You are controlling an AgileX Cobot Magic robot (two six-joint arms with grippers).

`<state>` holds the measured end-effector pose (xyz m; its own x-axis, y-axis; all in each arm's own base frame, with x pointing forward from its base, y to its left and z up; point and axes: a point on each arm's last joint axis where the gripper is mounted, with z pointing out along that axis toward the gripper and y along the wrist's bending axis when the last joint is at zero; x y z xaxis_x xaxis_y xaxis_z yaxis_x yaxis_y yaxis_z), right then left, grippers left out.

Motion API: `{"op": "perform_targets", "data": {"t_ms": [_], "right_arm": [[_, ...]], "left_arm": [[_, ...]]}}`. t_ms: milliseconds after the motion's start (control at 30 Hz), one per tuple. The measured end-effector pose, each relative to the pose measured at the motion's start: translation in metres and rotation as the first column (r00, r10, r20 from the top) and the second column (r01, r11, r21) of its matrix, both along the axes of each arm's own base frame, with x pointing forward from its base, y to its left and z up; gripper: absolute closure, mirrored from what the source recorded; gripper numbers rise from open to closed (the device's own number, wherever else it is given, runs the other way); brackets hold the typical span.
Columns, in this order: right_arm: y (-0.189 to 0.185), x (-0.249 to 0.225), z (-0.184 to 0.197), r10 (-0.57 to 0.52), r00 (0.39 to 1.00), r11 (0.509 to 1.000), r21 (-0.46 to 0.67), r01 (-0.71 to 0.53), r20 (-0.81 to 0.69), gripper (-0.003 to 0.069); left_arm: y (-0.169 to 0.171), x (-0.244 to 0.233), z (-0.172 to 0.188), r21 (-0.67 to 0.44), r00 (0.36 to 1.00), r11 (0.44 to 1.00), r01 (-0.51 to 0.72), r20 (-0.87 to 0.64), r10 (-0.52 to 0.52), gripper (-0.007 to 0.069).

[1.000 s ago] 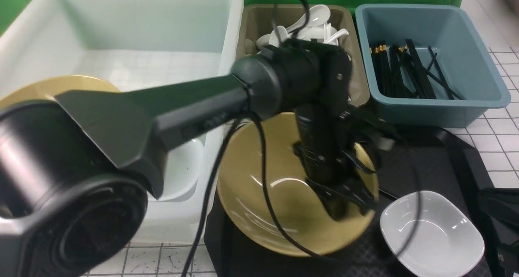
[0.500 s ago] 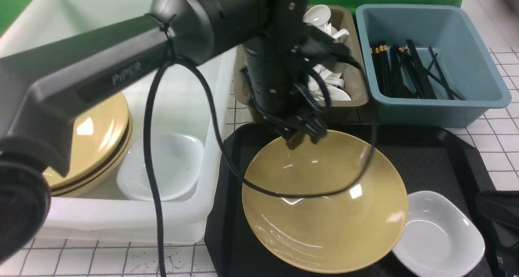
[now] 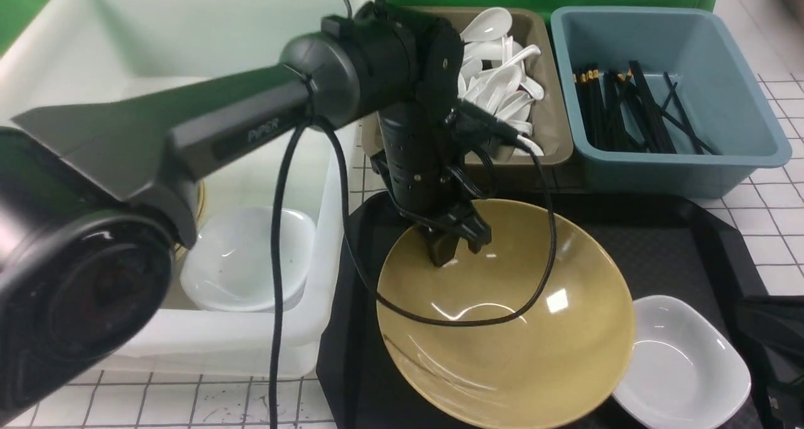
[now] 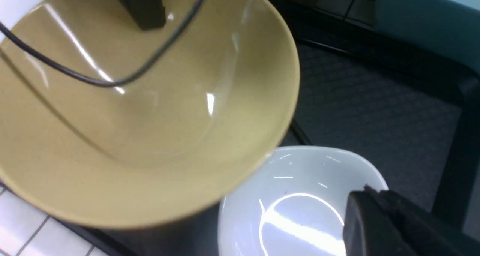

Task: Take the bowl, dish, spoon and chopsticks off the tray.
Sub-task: Use the left arm to grab the yellow noodle bowl on the left, then use the left arm to put the noodle bowl into the large storage box on the left

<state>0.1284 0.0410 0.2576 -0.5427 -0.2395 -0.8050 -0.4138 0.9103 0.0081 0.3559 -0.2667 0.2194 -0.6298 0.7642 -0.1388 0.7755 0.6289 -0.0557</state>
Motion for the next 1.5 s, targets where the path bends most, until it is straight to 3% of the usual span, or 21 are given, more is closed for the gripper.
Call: {"op": "perform_targets", "data": {"t_ms": [200,300,433,500,600,667,733,800,833,867,967,1200,1333,1500], "right_arm": [[0.0,0.0,0.0,0.001,1.0,1.0,0.0,-0.001,0.0,0.0584],[0.0,0.0,0.0,0.001,1.0,1.0,0.001,-0.001,0.0,0.0582],[0.0,0.0,0.0,0.001,1.0,1.0,0.002,-0.001,-0.001,0.058],[0.0,0.0,0.0,0.001,1.0,1.0,0.002,-0.001,-0.001,0.058],[0.0,0.0,0.0,-0.005,1.0,1.0,0.008,0.005,-0.003,0.058],[0.0,0.0,0.0,-0.009,1.0,1.0,0.014,0.009,-0.006,0.058],[0.0,0.0,0.0,-0.014,1.0,1.0,0.02,0.014,-0.009,0.058],[0.0,0.0,0.0,-0.022,1.0,0.999,0.029,0.022,-0.015,0.0571],[0.0,0.001,0.0,-0.023,1.0,0.999,0.03,0.023,-0.016,0.0567],[0.0,0.001,-0.001,-0.028,0.999,0.999,0.034,0.029,-0.023,0.0546],[0.001,0.003,-0.002,-0.047,0.998,0.997,0.055,0.05,-0.044,0.0473],[0.002,0.014,-0.02,-0.104,0.972,0.99,0.07,0.121,-0.209,0.021],[0.001,0.025,-0.04,-0.143,0.928,0.987,0.018,0.158,-0.344,0.0106],[0.002,0.046,-0.056,-0.163,0.884,0.986,-0.058,0.153,-0.438,0.0079]], "left_arm": [[0.01,-0.005,0.054,-0.122,0.997,0.993,-0.004,0.073,0.013,0.0614],[0.049,-0.005,0.113,-0.238,0.977,0.971,-0.017,0.203,0.067,0.0615],[0.12,-0.016,0.181,-0.35,0.923,0.929,-0.118,0.305,0.233,0.0617],[0.17,-0.031,0.211,-0.393,0.864,0.892,-0.222,0.344,0.367,0.0617],[0.248,-0.066,0.233,-0.434,0.706,0.781,-0.449,0.363,0.607,0.0617],[0.289,-0.087,0.217,-0.417,0.599,0.686,-0.596,0.338,0.726,0.0617],[0.306,-0.096,0.206,-0.41,0.542,0.632,-0.658,0.325,0.775,0.0617],[0.33,-0.101,0.179,-0.411,0.446,0.529,-0.743,0.286,0.848,0.0617],[0.334,-0.102,0.173,-0.406,0.432,0.511,-0.758,0.275,0.859,0.0617],[0.349,-0.102,0.153,-0.421,0.359,0.436,-0.796,0.252,0.899,0.0617],[0.365,-0.104,0.121,-0.411,0.283,0.356,-0.84,0.229,0.932,0.0617],[0.375,-0.098,0.076,-0.414,0.219,0.31,-0.856,0.254,0.942,0.0583],[0.38,-0.092,0.062,-0.386,0.22,0.316,-0.867,0.272,0.937,0.043],[0.38,-0.092,0.075,-0.448,0.158,0.271,-0.852,0.274,0.949,0.019]]}}
